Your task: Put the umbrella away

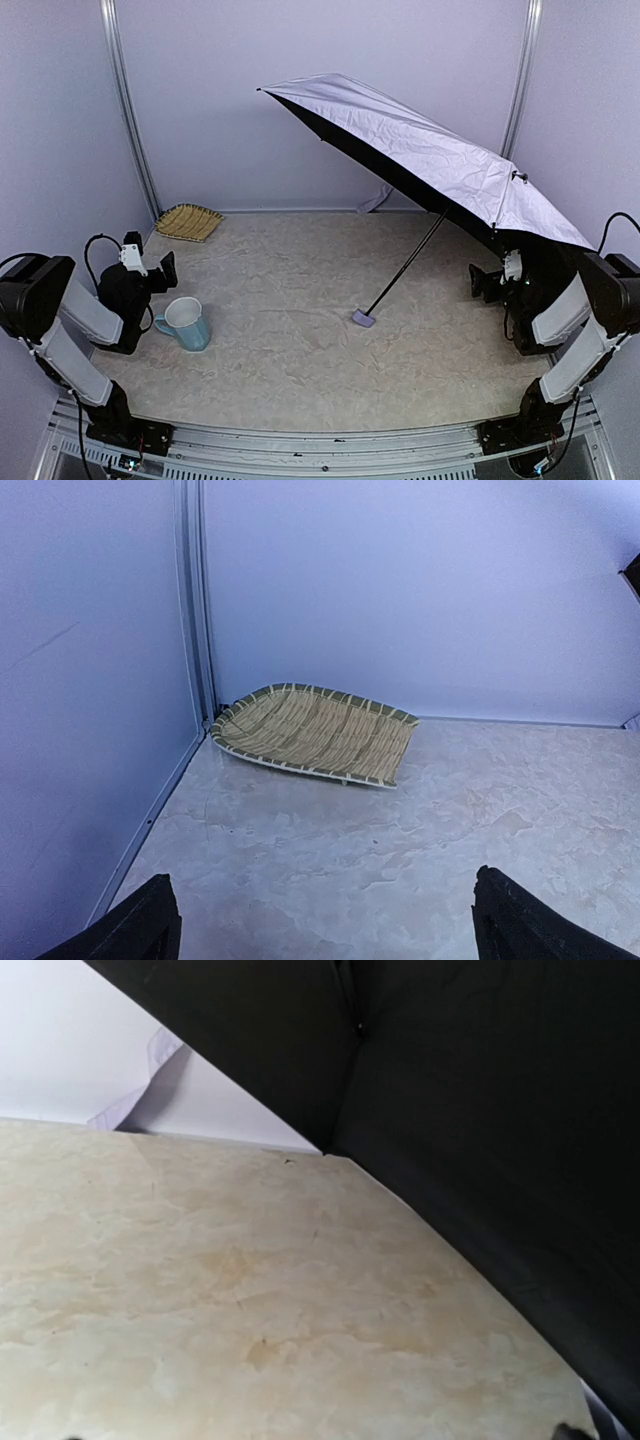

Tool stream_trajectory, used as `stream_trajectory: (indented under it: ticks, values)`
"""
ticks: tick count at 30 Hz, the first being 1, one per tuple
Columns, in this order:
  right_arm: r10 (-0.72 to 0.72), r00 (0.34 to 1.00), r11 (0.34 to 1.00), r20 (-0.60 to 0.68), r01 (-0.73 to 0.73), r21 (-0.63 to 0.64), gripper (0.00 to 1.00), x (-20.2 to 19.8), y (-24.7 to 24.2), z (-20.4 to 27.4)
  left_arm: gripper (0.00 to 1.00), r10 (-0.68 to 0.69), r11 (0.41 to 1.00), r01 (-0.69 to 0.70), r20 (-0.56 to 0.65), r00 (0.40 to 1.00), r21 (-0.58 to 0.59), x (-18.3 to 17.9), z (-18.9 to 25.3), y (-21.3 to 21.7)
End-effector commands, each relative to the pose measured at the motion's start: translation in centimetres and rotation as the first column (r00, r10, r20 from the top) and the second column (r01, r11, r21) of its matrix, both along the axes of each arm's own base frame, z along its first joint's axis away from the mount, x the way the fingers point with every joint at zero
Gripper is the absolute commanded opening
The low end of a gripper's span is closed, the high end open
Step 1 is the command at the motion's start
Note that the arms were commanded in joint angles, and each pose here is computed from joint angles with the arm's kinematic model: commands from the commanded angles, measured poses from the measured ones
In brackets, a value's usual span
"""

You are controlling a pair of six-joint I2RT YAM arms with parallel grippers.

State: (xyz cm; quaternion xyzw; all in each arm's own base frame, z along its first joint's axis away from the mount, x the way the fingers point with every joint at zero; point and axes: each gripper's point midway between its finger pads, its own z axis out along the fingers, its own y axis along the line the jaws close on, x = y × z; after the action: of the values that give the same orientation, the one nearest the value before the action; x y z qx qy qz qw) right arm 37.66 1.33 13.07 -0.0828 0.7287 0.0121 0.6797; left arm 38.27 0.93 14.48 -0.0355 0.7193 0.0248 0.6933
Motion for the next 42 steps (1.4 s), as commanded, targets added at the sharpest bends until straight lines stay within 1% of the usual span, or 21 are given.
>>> stream_trajectory:
  ticks: [1,8,12,13,14,15,16,17,19,21,23,25,26,28,29,31,33,34,35,38,42]
  values:
    - [0.001,0.999,1.0,0.054,0.0,-0.009,1.0,0.3,0.1,1.5,0.99,-0.013,1.0,0.013,0.014,1.0,-0.006,0.2,0.6,-0.1]
    - [0.004,0.998,1.0,0.055,-0.004,-0.009,1.0,0.2,0.2,1.5,0.99,-0.021,1.0,0.021,0.012,1.0,-0.011,0.3,0.6,-0.1]
    - [0.079,0.994,0.996,0.078,-0.076,-0.036,1.0,-0.3,1.4,2.3,0.99,-0.039,0.999,0.04,0.026,0.999,-0.014,0.2,1.2,-0.2]
    - [0.082,0.993,0.996,0.09,-0.079,-0.037,1.0,-0.6,1.5,2.9,0.99,0.002,1.0,-0.001,0.034,0.999,-0.025,0.1,1.9,0.4]
    - [0.072,0.993,0.997,0.094,-0.07,-0.028,1.0,-1.0,1.3,3.4,0.99,0.086,0.995,-0.085,0.024,0.996,-0.048,0.0,2.5,1.8]
    - [0.057,0.994,0.998,0.097,-0.056,-0.015,1.0,-1.4,1.1,3.8,0.99,0.191,0.978,-0.188,0.023,0.981,-0.085,-0.3,3.4,3.7]
    - [0.047,0.994,0.999,0.101,-0.047,0.0,1.0,-1.8,1.0,4.3,0.99,0.241,0.964,-0.235,0.037,0.97,-0.124,-0.7,4.6,4.7]
    - [0.042,0.993,0.999,0.11,-0.044,0.015,1.0,-2.4,0.9,4.9,0.99,0.263,0.959,-0.25,0.088,0.961,-0.134,-1.3,6.4,5.1]
    - [0.053,0.994,0.997,0.096,-0.058,0.049,1.0,-3.1,1.2,5.3,0.99,0.243,0.966,-0.208,0.265,0.933,-0.153,-3.3,11.7,4.3]
    - [0.074,0.993,0.994,0.09,-0.08,0.075,1.0,-3.5,1.6,5.7,0.99,0.232,0.97,-0.186,0.369,0.9,-0.155,-4.9,15.7,2.9]
    - [0.084,0.993,0.992,0.082,-0.091,0.084,1.0,-3.8,1.8,6.1,0.99,0.181,0.983,-0.151,0.381,0.907,-0.108,-5.2,18.7,0.2]
    - [0.097,0.994,0.989,0.054,-0.102,0.103,1.0,-3.9,2.0,6.4,0.96,0.076,0.996,-0.053,0.364,0.928,-0.071,-5.1,20.9,-3.9]
    - [0.111,0.993,0.987,0.049,-0.116,0.111,1.0,-4.0,2.3,6.8,0.94,0.0,0.998,0.025,0.36,0.933,-0.064,-5.0,22.2,-6.4]
    - [0.134,0.991,0.979,0.032,-0.137,0.149,1.0,-4.2,2.7,7.3,0.89,-0.213,0.972,0.233,0.305,0.928,-0.031,-5.0,22.0,-12.4]
    - [0.151,0.988,0.973,0.029,-0.154,0.174,0.99,-4.4,3.0,7.8,0.89,-0.329,0.94,0.341,0.266,0.906,0.0,-5.3,21.2,-15.7]
    - [0.207,0.977,0.949,0.042,-0.211,0.235,0.94,-5.0,4.0,9.0,0.88,-0.529,0.848,0.524,0.178,0.829,0.081,-6.7,18.6,-22.3]
    - [0.256,0.964,0.911,0.073,-0.266,0.317,0.89,-5.5,5.1,10.4,0.88,-0.642,0.766,0.628,0.129,0.755,0.14,-9.0,16.6,-27.2]
    - [0.273,0.958,0.89,0.089,-0.286,0.356,0.87,-5.7,5.5,11.1,0.89,-0.681,0.732,0.668,0.125,0.721,0.134,-10.3,15.9,-29.1]
    - [0.28,0.954,0.872,0.107,-0.299,0.387,0.87,-5.9,6.0,11.8,0.89,-0.707,0.707,0.697,0.125,0.696,0.119,-10.9,15.4,-30.2]
    - [0.256,0.958,0.836,0.131,-0.288,0.467,0.88,-5.4,7.4,13.1,0.89,-0.803,0.595,0.802,0.104,0.587,0.06,-13.4,13.6,-33.8]
    - [0.221,0.967,0.796,0.126,-0.253,0.55,0.89,-3.0,9.8,13.8,0.9,-0.83,0.552,0.834,0.083,0.551,-0.015,-14.4,11.5,-35.8]
